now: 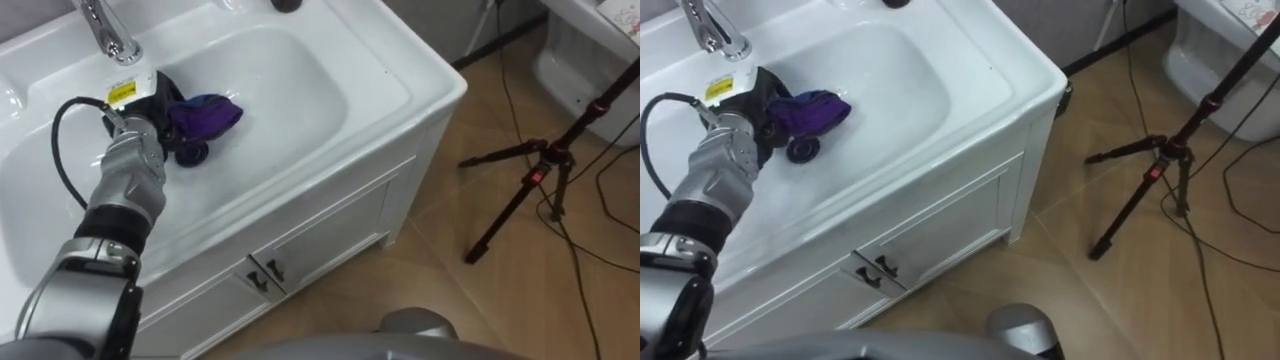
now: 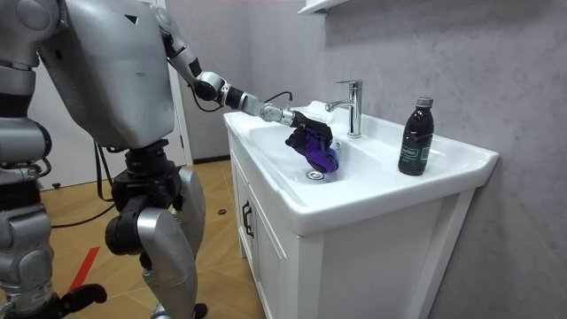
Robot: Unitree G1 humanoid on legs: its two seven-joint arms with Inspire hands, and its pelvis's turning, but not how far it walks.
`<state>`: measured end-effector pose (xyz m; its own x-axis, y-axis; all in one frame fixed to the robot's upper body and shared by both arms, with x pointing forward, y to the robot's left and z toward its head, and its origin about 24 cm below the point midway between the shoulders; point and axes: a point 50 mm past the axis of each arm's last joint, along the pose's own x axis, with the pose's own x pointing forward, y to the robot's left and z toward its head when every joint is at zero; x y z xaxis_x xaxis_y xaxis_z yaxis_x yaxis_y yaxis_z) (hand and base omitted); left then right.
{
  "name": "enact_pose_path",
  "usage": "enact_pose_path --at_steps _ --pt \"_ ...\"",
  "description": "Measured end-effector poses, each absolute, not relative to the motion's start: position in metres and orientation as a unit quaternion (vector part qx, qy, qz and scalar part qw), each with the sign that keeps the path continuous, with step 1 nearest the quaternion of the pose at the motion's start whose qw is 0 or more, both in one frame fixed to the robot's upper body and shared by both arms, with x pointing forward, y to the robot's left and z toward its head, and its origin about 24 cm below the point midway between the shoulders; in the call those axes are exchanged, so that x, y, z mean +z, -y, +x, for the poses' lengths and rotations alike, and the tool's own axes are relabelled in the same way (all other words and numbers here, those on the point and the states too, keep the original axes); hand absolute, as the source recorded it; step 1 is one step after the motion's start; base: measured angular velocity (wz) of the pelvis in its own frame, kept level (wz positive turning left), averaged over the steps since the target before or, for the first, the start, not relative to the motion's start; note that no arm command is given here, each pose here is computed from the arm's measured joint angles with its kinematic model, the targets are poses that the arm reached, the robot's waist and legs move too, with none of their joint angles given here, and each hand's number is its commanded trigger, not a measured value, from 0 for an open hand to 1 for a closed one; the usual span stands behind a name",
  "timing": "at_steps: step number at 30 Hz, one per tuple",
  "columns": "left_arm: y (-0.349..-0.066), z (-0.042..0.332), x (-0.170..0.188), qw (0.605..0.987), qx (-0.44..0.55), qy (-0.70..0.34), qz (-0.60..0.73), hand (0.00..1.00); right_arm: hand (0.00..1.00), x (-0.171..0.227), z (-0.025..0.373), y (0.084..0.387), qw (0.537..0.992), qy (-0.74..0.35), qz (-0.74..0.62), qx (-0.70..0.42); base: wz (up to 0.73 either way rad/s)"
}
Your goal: Wipe basin
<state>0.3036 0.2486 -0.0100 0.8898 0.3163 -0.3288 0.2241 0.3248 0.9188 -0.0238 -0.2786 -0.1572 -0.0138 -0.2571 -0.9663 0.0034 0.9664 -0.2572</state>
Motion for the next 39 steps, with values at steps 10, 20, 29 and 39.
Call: enact_pose_path --at_steps 10,20,29,39 --pt "-0.242 0.294 -0.032 0.841 0.008 -0.296 0.452 1.0 0.0 -0.159 -0.025 0.274 0.691 -0.713 -0.083 -0.087 -0.08" --pt "-0.218 0.305 -0.02 0.887 -0.011 -0.252 0.386 1.0 0.0 -0.16 -0.018 0.27 0.696 -0.71 -0.09 -0.064 -0.05" --pt "-0.207 0.313 -0.005 0.903 -0.026 -0.21 0.373 1.0 0.0 -0.161 -0.013 0.27 0.7 -0.706 -0.089 -0.06 -0.04" --pt "-0.205 0.314 -0.004 0.916 -0.025 -0.204 0.344 1.0 0.0 -0.16 -0.012 0.272 0.701 -0.704 -0.099 -0.056 -0.03"
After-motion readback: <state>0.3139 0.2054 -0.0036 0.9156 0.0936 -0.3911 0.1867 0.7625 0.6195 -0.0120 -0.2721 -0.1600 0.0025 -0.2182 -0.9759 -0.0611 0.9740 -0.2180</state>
